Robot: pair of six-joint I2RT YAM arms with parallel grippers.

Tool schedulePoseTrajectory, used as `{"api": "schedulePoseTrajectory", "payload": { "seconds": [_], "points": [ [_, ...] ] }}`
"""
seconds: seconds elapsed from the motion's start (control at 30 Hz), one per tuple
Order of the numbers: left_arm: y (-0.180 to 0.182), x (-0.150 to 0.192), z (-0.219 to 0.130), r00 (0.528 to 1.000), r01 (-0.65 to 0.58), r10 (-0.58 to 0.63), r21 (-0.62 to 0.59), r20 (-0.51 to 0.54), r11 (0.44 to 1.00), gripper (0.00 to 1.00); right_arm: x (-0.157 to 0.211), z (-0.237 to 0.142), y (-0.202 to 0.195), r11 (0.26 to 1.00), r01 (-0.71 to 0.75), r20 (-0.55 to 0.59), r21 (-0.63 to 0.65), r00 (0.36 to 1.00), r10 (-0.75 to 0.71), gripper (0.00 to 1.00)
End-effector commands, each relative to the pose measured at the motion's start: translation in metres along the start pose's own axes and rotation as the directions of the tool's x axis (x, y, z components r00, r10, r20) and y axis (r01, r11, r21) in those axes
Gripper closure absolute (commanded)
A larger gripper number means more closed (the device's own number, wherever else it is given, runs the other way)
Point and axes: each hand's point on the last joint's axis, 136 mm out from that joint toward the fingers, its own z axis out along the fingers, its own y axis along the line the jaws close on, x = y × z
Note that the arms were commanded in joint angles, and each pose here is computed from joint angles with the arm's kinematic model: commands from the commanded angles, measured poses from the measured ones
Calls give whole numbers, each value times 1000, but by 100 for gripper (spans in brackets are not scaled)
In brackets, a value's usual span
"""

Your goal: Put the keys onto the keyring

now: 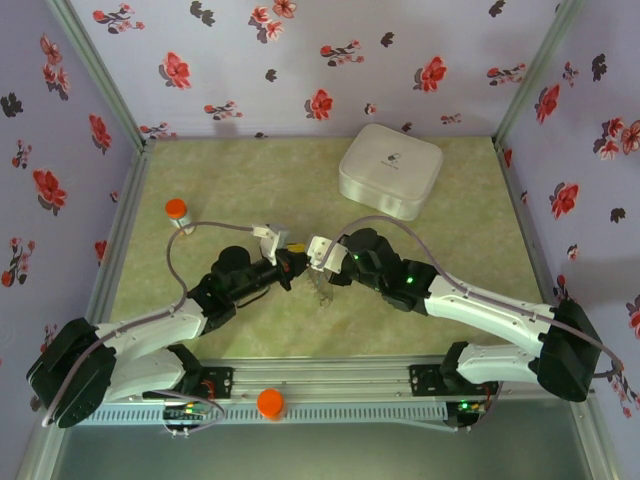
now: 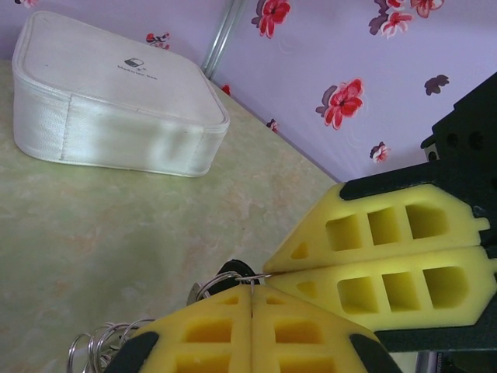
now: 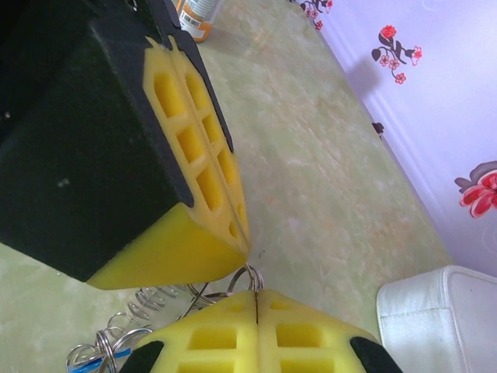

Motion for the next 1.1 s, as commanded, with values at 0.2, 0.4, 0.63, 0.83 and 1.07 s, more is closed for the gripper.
{"api": "schedulePoseTrajectory", "payload": {
  "seconds": [0.2, 0.4, 0.63, 0.83, 1.07],
  "points": [
    [-15, -30, 1, 996, -38, 35, 37, 85, 999, 100, 1, -11, 5, 1000, -4, -2, -25, 1000, 4, 100],
    [-16, -30, 0, 995, -39, 35, 41, 89, 998, 100, -3, -9, 10, 998, -7, 15, -56, 1000, 8, 100],
    [-17, -31, 0, 995, -40, 36, 47, 92, 998, 100, -1, -4, 4, 1000, -14, -4, -23, 1000, 14, 100],
    [-17, -29, 0, 996, -37, 33, 50, 86, 998, 100, 0, -4, -3, 1000, -21, -6, 22, 1000, 21, 100],
    [-18, -31, 0, 995, -33, 27, 56, 96, 998, 100, -2, -5, 1, 1000, -25, 3, -2, 1000, 25, 100]
  ]
}}
